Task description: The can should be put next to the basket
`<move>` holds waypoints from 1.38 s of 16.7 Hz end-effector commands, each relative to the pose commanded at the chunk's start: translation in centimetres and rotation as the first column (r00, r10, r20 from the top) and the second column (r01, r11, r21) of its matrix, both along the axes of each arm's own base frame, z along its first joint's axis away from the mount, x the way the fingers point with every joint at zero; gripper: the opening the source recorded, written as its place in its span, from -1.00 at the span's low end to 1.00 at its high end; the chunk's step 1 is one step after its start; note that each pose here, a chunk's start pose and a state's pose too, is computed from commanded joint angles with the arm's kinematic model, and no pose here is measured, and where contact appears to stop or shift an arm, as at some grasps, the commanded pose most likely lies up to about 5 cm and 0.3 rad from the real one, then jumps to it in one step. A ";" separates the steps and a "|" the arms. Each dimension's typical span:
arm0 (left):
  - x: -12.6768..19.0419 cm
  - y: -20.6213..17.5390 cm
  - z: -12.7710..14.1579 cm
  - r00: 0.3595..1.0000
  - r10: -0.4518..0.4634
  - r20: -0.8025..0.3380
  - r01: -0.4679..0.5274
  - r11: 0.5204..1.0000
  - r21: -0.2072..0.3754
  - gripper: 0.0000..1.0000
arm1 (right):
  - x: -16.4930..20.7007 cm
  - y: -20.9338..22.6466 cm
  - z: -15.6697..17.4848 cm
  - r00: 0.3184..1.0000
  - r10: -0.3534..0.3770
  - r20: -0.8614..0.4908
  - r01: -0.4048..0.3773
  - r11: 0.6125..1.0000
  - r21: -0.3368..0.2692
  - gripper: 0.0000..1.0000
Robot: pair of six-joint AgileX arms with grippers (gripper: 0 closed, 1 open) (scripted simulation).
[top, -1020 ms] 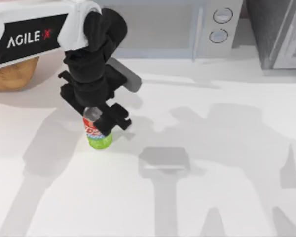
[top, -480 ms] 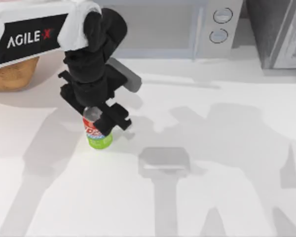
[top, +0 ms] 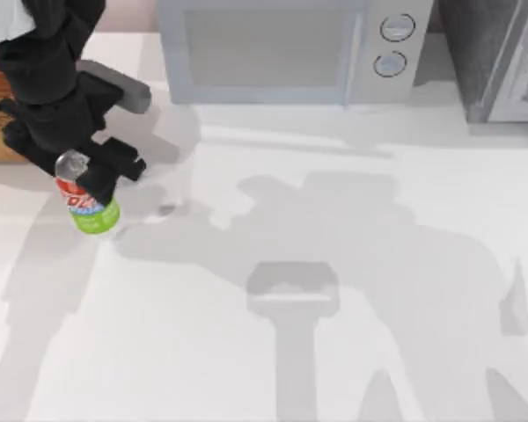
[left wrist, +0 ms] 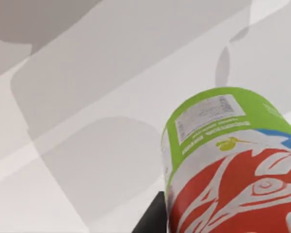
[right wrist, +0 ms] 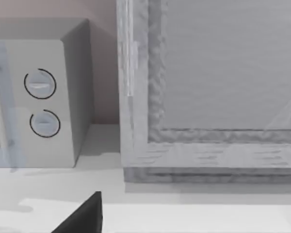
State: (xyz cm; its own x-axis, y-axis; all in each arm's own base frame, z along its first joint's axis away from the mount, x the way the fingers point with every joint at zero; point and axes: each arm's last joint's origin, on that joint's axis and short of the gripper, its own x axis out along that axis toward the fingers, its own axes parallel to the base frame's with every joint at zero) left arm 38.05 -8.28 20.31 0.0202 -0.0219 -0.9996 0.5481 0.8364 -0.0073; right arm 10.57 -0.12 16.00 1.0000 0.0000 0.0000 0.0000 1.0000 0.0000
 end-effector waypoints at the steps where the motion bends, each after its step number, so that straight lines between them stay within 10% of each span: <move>1: 0.1 2.0 0.8 0.999 0.051 0.008 -0.051 0.999 -0.003 -1.00 | 0.0 0.0 0.0 1.000 0.000 0.000 0.000 1.000 0.000 1.00; 11: 0.1 20.6 1.4 0.866 0.498 0.041 -0.499 0.867 0.007 -1.00 | 0.0 0.0 0.0 1.000 0.000 0.000 0.000 1.000 0.000 1.00; 23: 0.1 23.1 -1.0 0.856 0.518 0.005 -0.518 0.856 0.001 -1.00 | 0.0 0.0 0.0 1.000 0.000 0.000 0.000 1.000 0.000 1.00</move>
